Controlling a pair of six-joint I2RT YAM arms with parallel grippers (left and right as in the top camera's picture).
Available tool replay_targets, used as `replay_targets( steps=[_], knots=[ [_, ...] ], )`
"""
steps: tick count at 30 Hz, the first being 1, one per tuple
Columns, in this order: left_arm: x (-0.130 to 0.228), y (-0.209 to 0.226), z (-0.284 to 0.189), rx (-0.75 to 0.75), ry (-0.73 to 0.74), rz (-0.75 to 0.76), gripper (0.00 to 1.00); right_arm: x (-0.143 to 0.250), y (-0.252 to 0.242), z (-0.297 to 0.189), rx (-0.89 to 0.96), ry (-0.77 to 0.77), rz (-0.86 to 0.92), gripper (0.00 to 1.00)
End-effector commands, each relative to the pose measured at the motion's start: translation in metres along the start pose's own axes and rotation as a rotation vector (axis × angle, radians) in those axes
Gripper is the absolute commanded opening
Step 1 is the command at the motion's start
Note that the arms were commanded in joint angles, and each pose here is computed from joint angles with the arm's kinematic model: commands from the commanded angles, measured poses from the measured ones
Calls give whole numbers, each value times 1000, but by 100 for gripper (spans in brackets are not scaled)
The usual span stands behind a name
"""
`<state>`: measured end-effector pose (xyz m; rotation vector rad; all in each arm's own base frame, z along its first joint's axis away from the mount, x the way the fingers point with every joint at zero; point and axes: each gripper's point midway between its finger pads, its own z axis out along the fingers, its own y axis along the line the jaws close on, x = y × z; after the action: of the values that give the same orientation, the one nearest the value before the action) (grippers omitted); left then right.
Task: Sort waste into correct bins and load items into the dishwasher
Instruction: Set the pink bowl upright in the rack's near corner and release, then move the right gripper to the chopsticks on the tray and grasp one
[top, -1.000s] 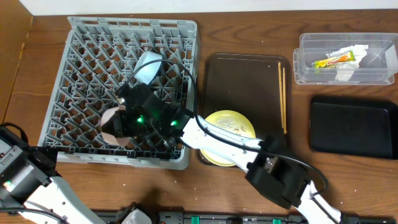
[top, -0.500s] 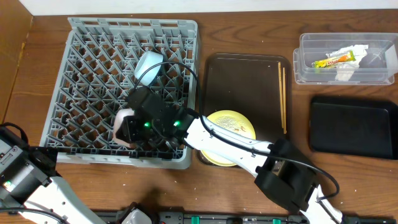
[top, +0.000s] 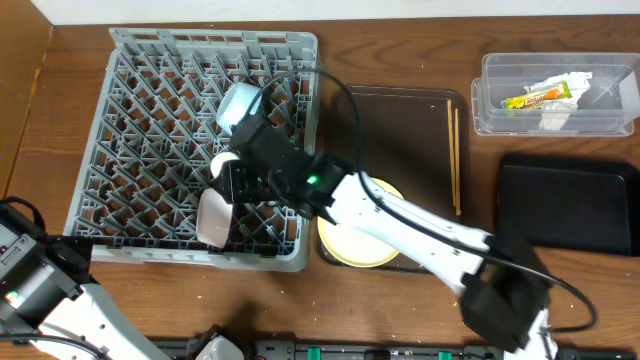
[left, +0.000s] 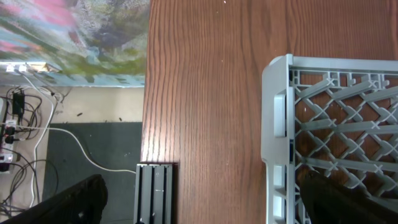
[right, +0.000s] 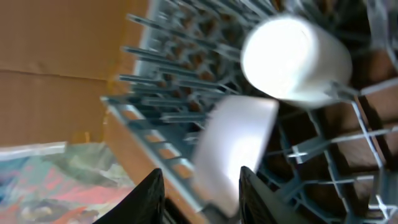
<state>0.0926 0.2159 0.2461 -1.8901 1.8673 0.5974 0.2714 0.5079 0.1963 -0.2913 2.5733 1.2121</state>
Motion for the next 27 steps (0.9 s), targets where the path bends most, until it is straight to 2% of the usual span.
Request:
replay_targets(
  steps=[1, 3, 4, 7, 11, 17, 27],
  knots=[
    [-5, 3, -4, -5, -20, -19, 100, -11, 15, -20, -15, -58, -67, 35],
    [-5, 3, -4, -5, -20, -19, 100, -11, 18, -19, -24, -64, -79, 28],
    [-5, 3, -4, -5, -20, -19, 100, -11, 18, -15, -29, -65, -104, 19],
    [-5, 3, -4, -5, -20, -19, 100, -3, 20, 0, -41, -55, -135, 2],
    [-5, 3, -4, -5, -20, -19, 100, 16, 19, 30, -63, -15, -157, 1],
    [-5, 3, -4, -5, -20, -19, 100, 40, -4, 60, 3, 36, -181, 1],
    [-5, 3, -4, -5, -20, -18, 100, 34, -68, 49, 297, -11, -99, 1]
  ],
)
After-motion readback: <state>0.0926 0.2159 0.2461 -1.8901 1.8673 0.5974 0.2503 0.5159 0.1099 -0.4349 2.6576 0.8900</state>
